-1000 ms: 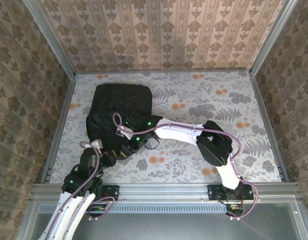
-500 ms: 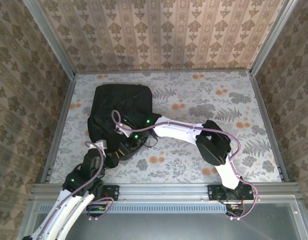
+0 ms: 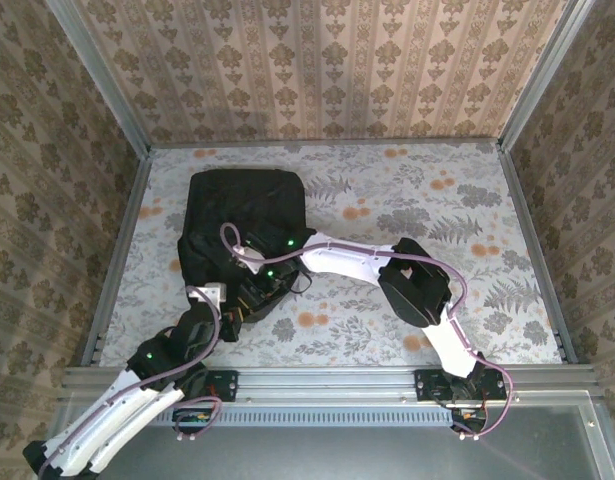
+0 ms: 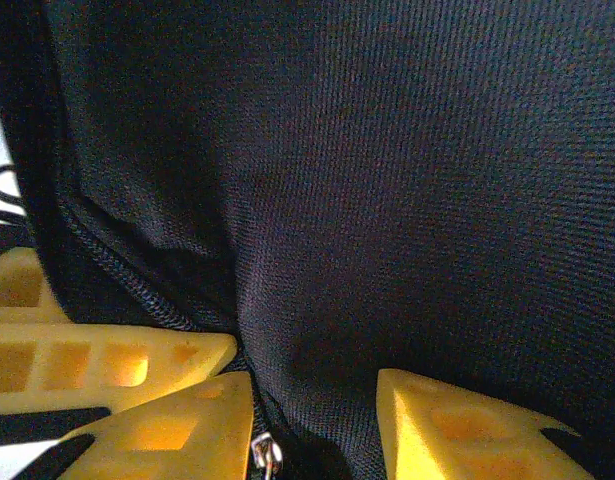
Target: Pack books, pencil case, and school supplies into a backpack
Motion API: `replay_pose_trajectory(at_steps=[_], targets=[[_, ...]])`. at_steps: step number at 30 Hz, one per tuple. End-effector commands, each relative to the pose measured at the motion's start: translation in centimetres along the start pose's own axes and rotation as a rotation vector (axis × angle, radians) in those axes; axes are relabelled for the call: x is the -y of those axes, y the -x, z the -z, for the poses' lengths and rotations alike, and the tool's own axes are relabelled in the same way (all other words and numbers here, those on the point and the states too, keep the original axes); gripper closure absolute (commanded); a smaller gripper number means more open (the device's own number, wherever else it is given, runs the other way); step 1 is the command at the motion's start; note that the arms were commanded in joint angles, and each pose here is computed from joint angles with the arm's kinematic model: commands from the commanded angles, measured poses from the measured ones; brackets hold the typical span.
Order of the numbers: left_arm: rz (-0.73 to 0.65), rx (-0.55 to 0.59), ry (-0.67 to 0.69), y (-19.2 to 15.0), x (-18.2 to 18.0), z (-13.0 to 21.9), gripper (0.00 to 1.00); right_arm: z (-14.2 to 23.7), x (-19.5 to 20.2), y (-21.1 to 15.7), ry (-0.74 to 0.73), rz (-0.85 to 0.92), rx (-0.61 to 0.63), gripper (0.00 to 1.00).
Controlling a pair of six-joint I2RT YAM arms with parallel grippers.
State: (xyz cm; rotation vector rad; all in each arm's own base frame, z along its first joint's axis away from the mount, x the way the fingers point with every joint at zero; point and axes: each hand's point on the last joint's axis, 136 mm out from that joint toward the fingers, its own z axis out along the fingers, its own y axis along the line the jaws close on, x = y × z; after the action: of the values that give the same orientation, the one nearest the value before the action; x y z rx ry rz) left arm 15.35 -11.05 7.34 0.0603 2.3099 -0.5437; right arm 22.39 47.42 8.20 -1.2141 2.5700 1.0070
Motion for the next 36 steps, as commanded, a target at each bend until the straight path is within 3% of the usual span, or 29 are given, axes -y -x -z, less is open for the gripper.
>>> replay_pose_trajectory(at_steps=[1,11,15,19,24,28,36], targets=[[-0.064,0.101,0.008,3.0,0.8,1.1,1.00,-1.2,-0.5,-2.6,0.007,0.007,-0.105,0.59],[-0.070,0.159,0.051,4.6,0.4,2.4,1.00,-2.6,0.5,-5.7,-0.082,0.091,-0.196,0.59],[-0.058,0.197,0.050,5.5,0.4,3.2,1.00,-2.7,0.6,-6.2,-0.116,0.129,-0.189,0.72],[-0.063,0.185,0.066,5.3,0.2,3.1,1.00,-1.4,0.8,-4.9,-0.139,0.130,-0.083,0.88],[-0.063,0.187,0.090,5.4,-0.3,3.2,1.00,1.7,1.1,-2.6,-0.138,0.098,0.118,0.99],[-0.057,0.188,0.115,5.3,-0.7,3.2,1.00,4.3,1.1,-1.7,-0.113,0.095,0.274,1.00],[-0.061,0.179,0.120,5.3,-0.7,3.1,1.00,6.7,2.7,-2.0,-0.147,0.074,0.394,1.00]])
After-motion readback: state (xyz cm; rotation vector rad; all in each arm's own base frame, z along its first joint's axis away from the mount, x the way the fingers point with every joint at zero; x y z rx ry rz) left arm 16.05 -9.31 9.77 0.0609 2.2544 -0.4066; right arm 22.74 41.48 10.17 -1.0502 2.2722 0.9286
